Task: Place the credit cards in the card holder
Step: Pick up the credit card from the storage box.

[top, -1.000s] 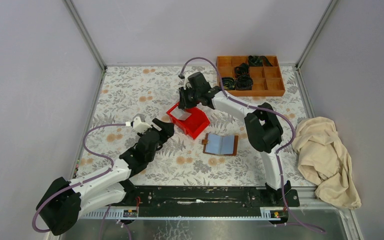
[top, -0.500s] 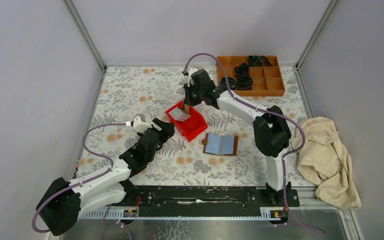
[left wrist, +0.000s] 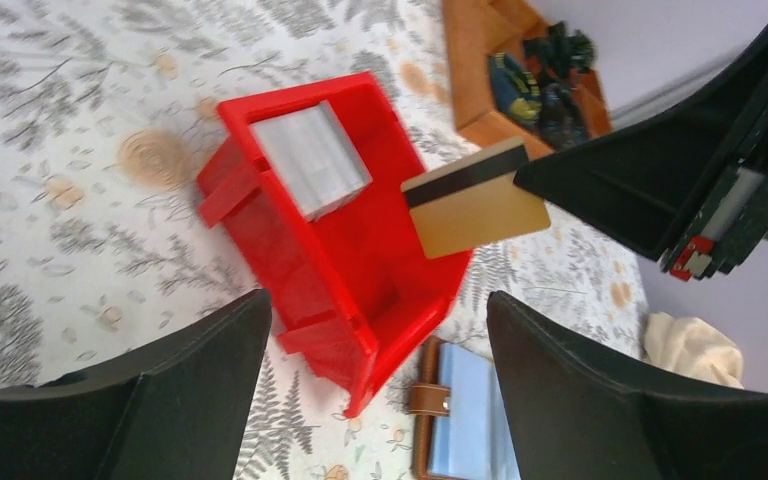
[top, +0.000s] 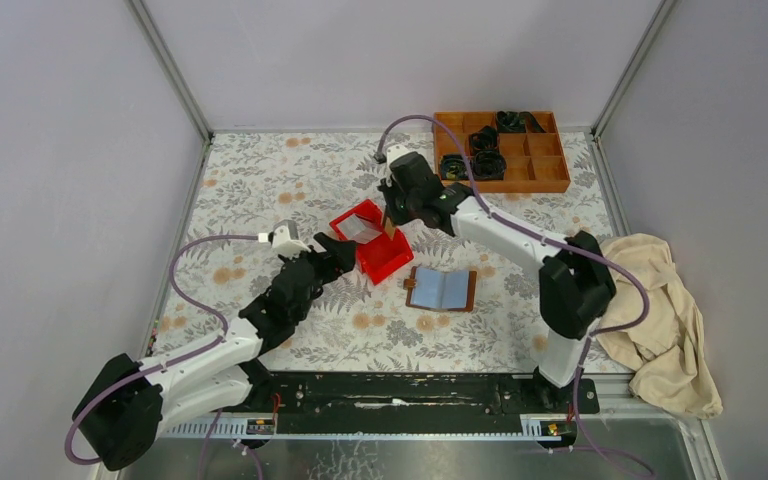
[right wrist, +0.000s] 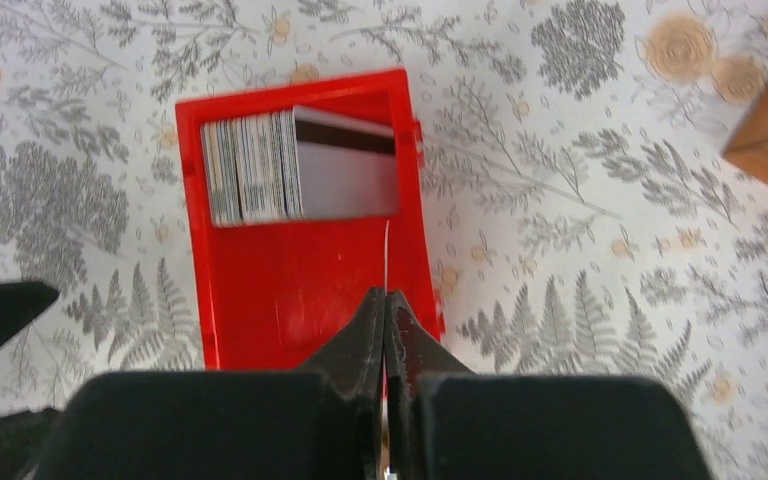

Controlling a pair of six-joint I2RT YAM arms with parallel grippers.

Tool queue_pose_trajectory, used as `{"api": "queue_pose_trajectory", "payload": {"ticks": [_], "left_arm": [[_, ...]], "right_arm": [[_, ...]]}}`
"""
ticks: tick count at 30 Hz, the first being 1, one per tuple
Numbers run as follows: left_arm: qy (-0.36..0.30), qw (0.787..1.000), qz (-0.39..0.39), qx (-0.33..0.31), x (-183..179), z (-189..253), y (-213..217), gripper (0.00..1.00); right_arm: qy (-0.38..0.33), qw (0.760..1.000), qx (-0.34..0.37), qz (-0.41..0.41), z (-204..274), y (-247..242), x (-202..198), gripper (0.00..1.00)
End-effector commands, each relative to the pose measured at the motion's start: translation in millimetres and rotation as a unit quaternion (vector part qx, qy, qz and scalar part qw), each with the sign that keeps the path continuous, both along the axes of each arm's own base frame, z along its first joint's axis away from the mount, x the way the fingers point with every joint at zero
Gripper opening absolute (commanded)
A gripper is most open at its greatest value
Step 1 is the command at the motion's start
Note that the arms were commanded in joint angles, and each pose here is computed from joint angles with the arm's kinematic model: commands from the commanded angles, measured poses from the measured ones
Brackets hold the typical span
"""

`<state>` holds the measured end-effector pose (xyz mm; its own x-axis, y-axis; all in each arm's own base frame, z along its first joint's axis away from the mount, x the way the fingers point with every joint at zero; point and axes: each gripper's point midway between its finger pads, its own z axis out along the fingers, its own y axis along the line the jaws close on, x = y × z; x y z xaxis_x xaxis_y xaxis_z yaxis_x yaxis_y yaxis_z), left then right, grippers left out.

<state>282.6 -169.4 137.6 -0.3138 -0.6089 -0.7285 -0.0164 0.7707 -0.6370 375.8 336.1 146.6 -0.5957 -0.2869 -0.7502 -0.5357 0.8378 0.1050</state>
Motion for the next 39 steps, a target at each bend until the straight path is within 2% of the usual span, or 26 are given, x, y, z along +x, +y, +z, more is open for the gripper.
{"api": "queue_pose_trajectory", "payload": {"ticks": [1,8,15,26,39], "left_arm": [[-0.092,0.993,-0.065,-0.021,-1.1,42.3,-18.5,0.87],[-0.178,0.963,-0.196,-0.042,-30.4,73.8,-51.9,0.87],[-0.199,0.926,-0.319,-0.036,-60.9,78.4,-82.4,0.88],[-0.175,0.885,-0.431,-0.024,-87.1,60.7,-109.1,0.91],[-0.164,0.866,-0.472,-0.021,-96.3,39.4,-118.3,0.91]], "right_arm": [[-0.033,0.999,0.026,0.0,49.2,-18.0,-26.4,0.0],[0.016,0.996,0.073,0.046,59.6,-38.0,-91.0,0.0],[0.055,0.987,0.122,0.085,66.2,-44.2,-136.1,0.0],[0.101,0.973,0.163,0.129,62.5,-37.7,-166.9,0.0],[0.141,0.958,0.179,0.174,56.9,-29.4,-186.0,0.0]]}}
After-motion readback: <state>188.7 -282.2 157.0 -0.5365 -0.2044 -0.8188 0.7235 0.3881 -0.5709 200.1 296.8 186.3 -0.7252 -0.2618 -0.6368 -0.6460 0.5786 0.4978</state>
